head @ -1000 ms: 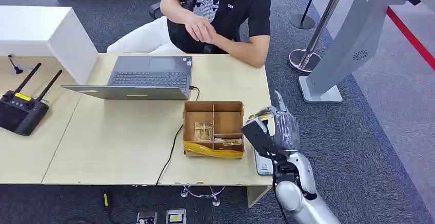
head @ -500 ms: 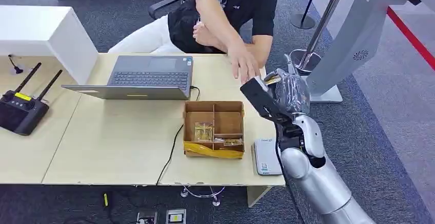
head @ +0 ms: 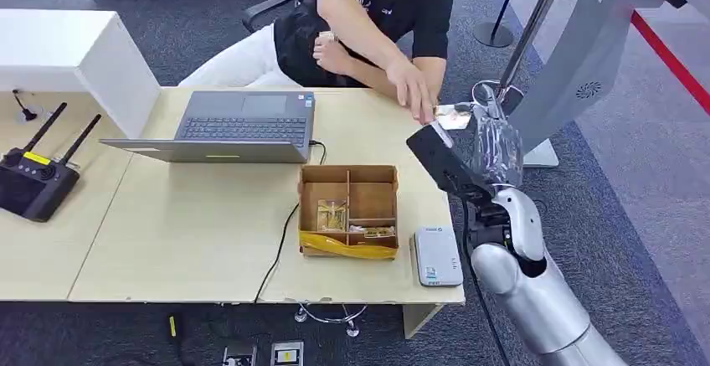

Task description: Pass the card to the sensor for recognition and then transmit it.

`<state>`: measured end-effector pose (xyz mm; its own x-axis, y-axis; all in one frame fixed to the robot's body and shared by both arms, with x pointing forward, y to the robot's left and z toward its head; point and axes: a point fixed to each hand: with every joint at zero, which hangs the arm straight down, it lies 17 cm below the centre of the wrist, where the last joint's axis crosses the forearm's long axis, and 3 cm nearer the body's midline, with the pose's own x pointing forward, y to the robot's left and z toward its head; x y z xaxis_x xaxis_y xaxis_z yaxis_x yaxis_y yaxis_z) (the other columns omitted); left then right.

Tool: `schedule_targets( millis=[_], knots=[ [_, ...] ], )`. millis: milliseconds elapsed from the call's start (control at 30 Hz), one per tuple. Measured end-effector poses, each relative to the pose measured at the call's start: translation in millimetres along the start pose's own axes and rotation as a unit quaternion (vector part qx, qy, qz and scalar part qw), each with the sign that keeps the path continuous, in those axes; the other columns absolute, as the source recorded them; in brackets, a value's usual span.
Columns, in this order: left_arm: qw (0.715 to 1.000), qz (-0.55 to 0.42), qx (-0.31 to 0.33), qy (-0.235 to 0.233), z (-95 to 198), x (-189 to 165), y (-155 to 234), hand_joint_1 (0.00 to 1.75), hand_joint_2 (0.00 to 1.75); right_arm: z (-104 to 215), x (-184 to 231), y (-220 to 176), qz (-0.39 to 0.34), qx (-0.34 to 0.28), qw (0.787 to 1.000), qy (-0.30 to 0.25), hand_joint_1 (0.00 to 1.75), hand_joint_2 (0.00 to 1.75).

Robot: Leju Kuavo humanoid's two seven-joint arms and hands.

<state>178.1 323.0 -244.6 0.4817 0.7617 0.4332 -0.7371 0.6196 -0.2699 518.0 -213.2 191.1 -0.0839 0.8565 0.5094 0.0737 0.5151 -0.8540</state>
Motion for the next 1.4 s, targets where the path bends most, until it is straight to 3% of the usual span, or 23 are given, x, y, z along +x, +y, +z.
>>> schedule_targets(
  millis=[267, 467, 833, 1400],
  knots=[
    [1.0, -0.008, -0.002, 0.0, 0.3, 0.2, 1.7, 0.0, 1.75, 34.1, 12.1, -9.8, -0.021, -0.051, 0.998, -0.035, 0.0, 1.75],
    [1.0, -0.015, -0.001, -0.008, 1.2, 1.6, 5.7, 0.0, 1.75, 77.0, 20.5, -3.5, 0.035, -0.058, 0.996, -0.057, 0.0, 1.75],
    [1.0, -0.028, 0.001, -0.012, 0.5, 4.8, 7.8, 0.0, 1.75, 113.9, 3.5, 42.5, 0.178, 0.025, 0.983, -0.02, 0.0, 1.75],
    [1.0, -0.028, 0.004, -0.012, 0.0, 5.6, 8.0, 0.0, 1.75, 118.4, -10.6, 130.2, 0.169, 0.132, 0.977, -0.014, 0.0, 1.75]
  ],
)
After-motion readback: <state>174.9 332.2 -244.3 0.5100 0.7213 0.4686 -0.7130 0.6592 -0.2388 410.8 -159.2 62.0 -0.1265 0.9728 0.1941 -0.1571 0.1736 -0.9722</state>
